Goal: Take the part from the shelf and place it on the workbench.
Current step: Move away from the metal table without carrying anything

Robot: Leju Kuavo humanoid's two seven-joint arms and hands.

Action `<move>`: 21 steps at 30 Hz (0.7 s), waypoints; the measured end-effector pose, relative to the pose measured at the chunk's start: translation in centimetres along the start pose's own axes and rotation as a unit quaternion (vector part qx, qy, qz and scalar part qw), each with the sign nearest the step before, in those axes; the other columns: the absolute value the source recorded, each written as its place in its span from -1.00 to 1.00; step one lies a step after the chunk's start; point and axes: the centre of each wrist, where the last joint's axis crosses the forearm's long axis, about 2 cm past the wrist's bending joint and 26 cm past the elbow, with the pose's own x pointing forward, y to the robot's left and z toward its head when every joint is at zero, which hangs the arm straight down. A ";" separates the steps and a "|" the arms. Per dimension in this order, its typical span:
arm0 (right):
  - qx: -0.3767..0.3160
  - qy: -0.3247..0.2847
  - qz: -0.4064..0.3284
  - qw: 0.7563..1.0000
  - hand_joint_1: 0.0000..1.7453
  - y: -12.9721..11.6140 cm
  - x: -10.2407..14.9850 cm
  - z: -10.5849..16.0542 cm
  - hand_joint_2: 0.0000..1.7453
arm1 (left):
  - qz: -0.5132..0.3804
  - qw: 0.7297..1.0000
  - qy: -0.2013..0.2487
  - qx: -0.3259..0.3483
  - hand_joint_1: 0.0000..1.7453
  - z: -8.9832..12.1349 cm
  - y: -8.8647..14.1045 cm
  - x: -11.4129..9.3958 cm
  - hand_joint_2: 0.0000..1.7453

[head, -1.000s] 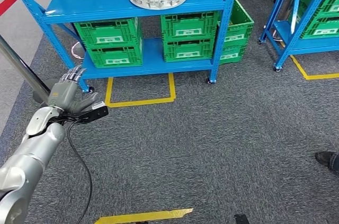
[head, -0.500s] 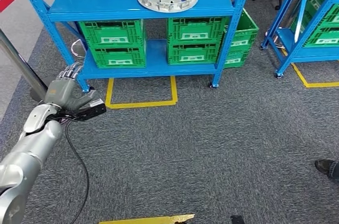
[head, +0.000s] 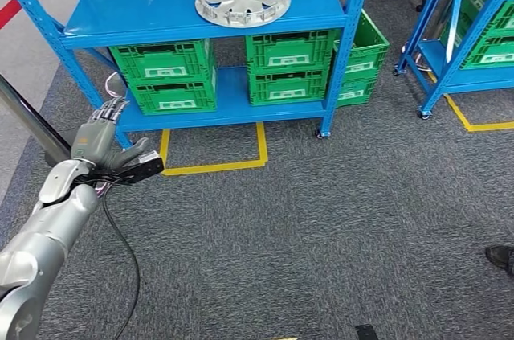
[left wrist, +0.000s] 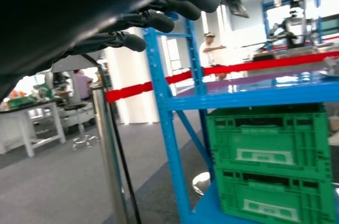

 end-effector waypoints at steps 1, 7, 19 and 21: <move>0.000 0.000 0.000 1.000 -1.00 0.0 0.0 0.0 -1.00 | 0.000 1.000 0.000 -0.001 -1.00 0.1 -0.1 0.0 -1.00; 0.000 -0.001 0.000 1.000 -1.00 0.0 0.1 0.0 -1.00 | -0.002 1.000 0.001 0.002 -1.00 -0.1 0.2 -0.1 -1.00; 0.000 0.002 0.000 1.000 -1.00 0.0 -0.1 0.0 -1.00 | 0.000 1.000 0.006 0.000 -1.00 -0.1 -0.1 0.2 -1.00; 0.000 0.001 0.000 1.000 -1.00 0.0 -0.1 0.0 -1.00 | -0.001 1.000 0.006 0.001 -1.00 -0.2 0.0 0.2 -1.00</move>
